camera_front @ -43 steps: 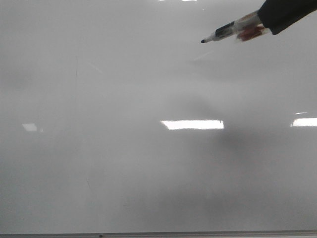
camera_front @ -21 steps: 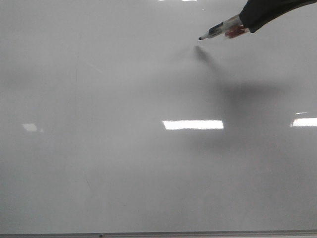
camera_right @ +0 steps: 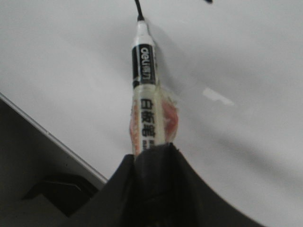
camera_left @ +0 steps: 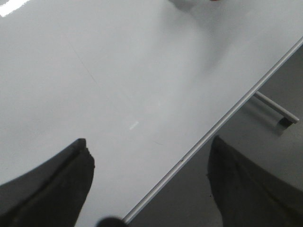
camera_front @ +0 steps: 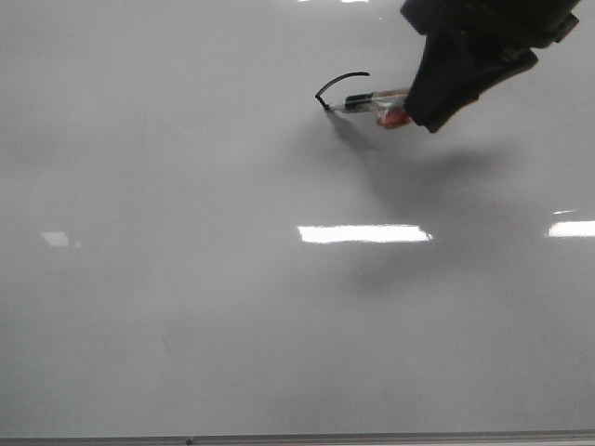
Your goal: Write number 8 on whiteboard
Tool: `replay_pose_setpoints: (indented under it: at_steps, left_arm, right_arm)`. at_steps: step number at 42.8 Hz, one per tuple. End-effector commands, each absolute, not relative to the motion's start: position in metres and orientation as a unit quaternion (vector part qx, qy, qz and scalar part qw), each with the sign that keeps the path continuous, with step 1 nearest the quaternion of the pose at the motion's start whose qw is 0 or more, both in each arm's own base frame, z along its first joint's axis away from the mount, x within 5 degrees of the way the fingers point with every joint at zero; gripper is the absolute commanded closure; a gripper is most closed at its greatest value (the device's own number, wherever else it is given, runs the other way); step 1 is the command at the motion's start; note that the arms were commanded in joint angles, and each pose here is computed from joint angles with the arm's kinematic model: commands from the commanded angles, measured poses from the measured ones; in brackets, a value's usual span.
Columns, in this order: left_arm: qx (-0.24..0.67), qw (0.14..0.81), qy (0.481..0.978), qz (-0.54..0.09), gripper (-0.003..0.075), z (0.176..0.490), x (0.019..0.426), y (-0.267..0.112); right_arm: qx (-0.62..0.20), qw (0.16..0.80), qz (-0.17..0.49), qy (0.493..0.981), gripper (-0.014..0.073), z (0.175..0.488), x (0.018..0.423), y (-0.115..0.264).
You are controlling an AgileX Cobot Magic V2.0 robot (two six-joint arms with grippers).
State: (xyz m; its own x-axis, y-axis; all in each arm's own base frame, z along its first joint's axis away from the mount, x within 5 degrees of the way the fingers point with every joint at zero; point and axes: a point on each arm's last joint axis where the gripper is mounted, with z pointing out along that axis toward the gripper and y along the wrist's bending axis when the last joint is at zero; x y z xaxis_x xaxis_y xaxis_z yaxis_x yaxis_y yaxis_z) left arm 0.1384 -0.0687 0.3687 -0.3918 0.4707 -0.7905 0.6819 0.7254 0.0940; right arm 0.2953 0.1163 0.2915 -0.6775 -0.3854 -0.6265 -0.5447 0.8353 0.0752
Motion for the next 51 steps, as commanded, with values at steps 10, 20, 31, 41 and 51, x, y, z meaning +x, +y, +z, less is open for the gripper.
replay_pose_setpoints:
  at_steps: [10, 20, 31, 41, 51]
  left_arm:
    - [0.328, 0.467, 0.810, -0.134, 0.0230, 0.382, 0.140, -0.070]
    - [0.328, 0.467, 0.810, -0.134, 0.0230, 0.382, 0.140, -0.070]
    - [0.328, 0.467, 0.810, -0.134, 0.0230, 0.382, 0.140, -0.070]
    - [0.328, 0.467, 0.810, -0.134, 0.0230, 0.382, 0.140, -0.070]
    - [0.328, 0.467, 0.810, -0.134, 0.0230, 0.382, 0.140, -0.070]
  right_arm:
    - [-0.256, 0.315, 0.125, 0.906, 0.0653, 0.269, 0.283, 0.124]
    - [-0.244, 0.356, 0.136, 0.892, 0.0653, 0.274, 0.294, 0.136]
    - [-0.195, 0.380, 0.125, 0.896, 0.0653, 0.292, 0.307, 0.107]
    - [-0.194, 0.398, 0.119, 0.889, 0.0653, 0.305, 0.302, 0.101]
    - [-0.263, 0.403, 0.127, 0.867, 0.0653, 0.333, 0.271, 0.111]
